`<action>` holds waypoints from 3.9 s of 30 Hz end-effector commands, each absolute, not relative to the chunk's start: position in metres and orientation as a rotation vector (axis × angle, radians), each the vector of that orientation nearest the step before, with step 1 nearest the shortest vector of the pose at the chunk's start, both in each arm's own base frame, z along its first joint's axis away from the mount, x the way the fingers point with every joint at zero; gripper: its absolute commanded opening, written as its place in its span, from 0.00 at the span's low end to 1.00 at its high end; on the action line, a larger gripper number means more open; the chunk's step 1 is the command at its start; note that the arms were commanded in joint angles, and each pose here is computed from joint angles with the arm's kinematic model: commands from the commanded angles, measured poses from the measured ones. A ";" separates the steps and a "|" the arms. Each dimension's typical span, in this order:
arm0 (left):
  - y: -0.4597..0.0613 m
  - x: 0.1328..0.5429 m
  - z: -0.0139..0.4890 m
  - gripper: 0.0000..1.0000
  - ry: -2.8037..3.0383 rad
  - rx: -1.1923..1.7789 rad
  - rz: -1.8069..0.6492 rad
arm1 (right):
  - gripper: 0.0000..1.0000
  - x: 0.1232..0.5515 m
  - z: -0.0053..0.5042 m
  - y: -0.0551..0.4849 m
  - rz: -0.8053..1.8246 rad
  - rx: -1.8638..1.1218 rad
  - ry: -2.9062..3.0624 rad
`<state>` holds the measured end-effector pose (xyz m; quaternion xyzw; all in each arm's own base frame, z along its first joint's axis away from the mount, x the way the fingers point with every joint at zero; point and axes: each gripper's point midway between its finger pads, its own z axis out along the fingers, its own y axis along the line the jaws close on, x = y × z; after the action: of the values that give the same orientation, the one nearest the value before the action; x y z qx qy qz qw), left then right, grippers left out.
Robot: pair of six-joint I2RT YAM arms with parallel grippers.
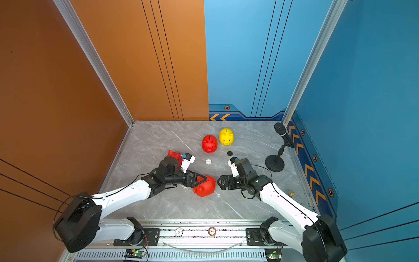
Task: Open piggy banks
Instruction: Move the piggy bank to the center of the board, then move the lid to the center of the board.
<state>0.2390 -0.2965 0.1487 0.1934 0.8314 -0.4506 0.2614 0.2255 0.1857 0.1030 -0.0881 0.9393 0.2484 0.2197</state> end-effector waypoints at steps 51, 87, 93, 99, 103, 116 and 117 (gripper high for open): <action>-0.319 0.215 0.094 0.98 2.674 0.671 -0.199 | 1.00 0.247 0.087 0.140 0.407 -0.137 2.622; -0.218 0.367 0.070 1.00 2.696 0.310 -0.166 | 0.91 0.236 0.055 0.155 0.387 -0.241 2.699; -0.224 0.395 0.072 1.00 2.697 0.302 -0.224 | 0.79 0.232 0.038 0.158 0.249 -0.283 2.727; -0.223 0.415 0.069 0.98 2.701 0.256 -0.229 | 0.64 0.231 0.028 0.161 0.147 -0.317 2.734; -0.223 0.426 0.071 0.98 2.685 0.253 -0.246 | 0.63 0.235 0.024 0.160 0.081 -0.316 2.733; -0.226 0.438 0.129 1.00 2.558 0.274 -0.375 | 0.51 0.252 0.012 0.178 0.090 -0.333 2.750; -0.225 0.432 0.138 1.00 2.544 0.268 -0.380 | 0.49 0.253 0.012 0.178 0.085 -0.337 2.751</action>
<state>0.4421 -0.2206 0.0965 0.0882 0.9595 -0.1151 0.2416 0.2531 0.1775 0.0192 -0.1185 0.9730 0.0366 0.1946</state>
